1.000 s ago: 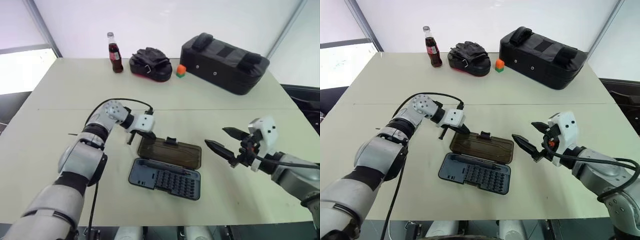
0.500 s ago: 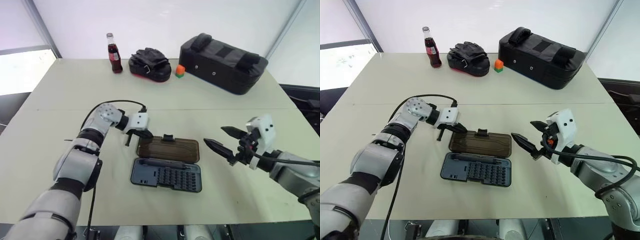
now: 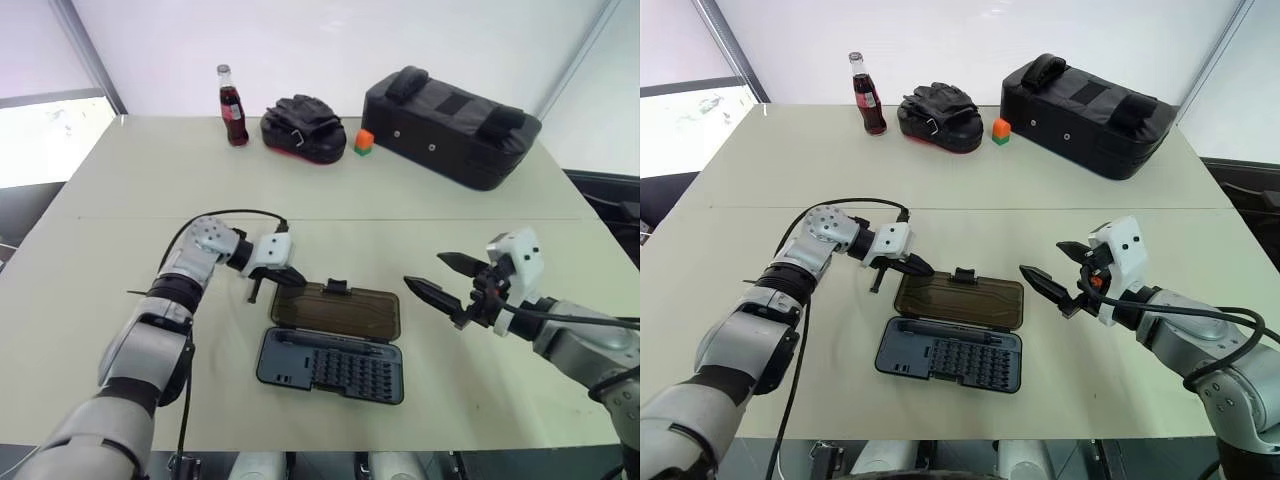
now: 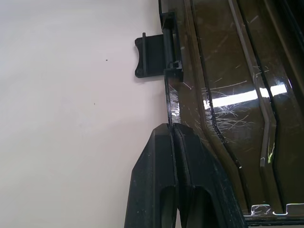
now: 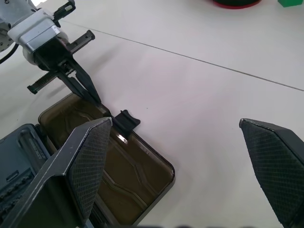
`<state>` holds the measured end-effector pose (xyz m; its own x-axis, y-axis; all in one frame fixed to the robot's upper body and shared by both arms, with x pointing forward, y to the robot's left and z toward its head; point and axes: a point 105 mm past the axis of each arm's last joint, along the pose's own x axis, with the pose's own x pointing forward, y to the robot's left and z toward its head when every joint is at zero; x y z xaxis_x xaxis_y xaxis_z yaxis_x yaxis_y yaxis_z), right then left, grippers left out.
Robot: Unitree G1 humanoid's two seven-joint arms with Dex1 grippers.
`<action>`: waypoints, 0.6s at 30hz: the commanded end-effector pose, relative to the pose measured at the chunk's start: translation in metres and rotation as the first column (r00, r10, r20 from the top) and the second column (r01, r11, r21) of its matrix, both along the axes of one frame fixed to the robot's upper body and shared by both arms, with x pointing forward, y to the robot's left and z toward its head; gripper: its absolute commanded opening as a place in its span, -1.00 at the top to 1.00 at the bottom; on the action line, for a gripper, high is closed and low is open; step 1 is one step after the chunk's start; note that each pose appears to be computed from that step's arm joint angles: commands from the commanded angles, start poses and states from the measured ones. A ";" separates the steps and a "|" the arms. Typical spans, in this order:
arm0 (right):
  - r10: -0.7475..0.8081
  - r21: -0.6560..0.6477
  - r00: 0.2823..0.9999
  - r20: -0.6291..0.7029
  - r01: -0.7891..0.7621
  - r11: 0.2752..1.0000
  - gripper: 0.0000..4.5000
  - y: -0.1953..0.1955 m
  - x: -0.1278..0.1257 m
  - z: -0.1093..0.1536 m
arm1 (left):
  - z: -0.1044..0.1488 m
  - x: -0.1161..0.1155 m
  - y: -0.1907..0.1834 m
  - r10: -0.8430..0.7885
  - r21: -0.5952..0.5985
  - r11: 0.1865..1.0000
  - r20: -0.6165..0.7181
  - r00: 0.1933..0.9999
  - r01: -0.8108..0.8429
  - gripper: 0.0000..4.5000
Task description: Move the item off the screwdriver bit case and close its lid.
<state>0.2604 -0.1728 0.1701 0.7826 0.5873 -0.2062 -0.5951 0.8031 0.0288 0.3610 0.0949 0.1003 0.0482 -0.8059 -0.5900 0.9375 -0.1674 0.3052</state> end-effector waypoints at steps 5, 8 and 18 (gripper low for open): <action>0.004 0.006 0.999 0.045 -0.004 1.000 -1.00 0.001 -0.001 0.007 | 0.003 0.008 0.005 0.075 0.002 0.997 0.026 0.997 -0.075 0.99; 0.004 0.006 0.999 0.046 -0.004 1.000 -1.00 0.001 0.000 0.007 | 0.006 0.010 0.006 0.105 -0.016 0.994 0.025 0.994 -0.105 0.99; 0.013 0.007 0.999 0.045 -0.013 1.000 -1.00 0.002 0.002 0.006 | 0.001 0.007 0.011 0.151 -0.032 0.988 0.014 0.988 -0.150 0.99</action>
<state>0.2611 -0.1735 0.1688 0.7841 0.5875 -0.2001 -0.5957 0.8029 0.0225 0.3653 0.1005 0.0994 0.1421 -0.8107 -0.5679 0.9506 -0.0481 0.3066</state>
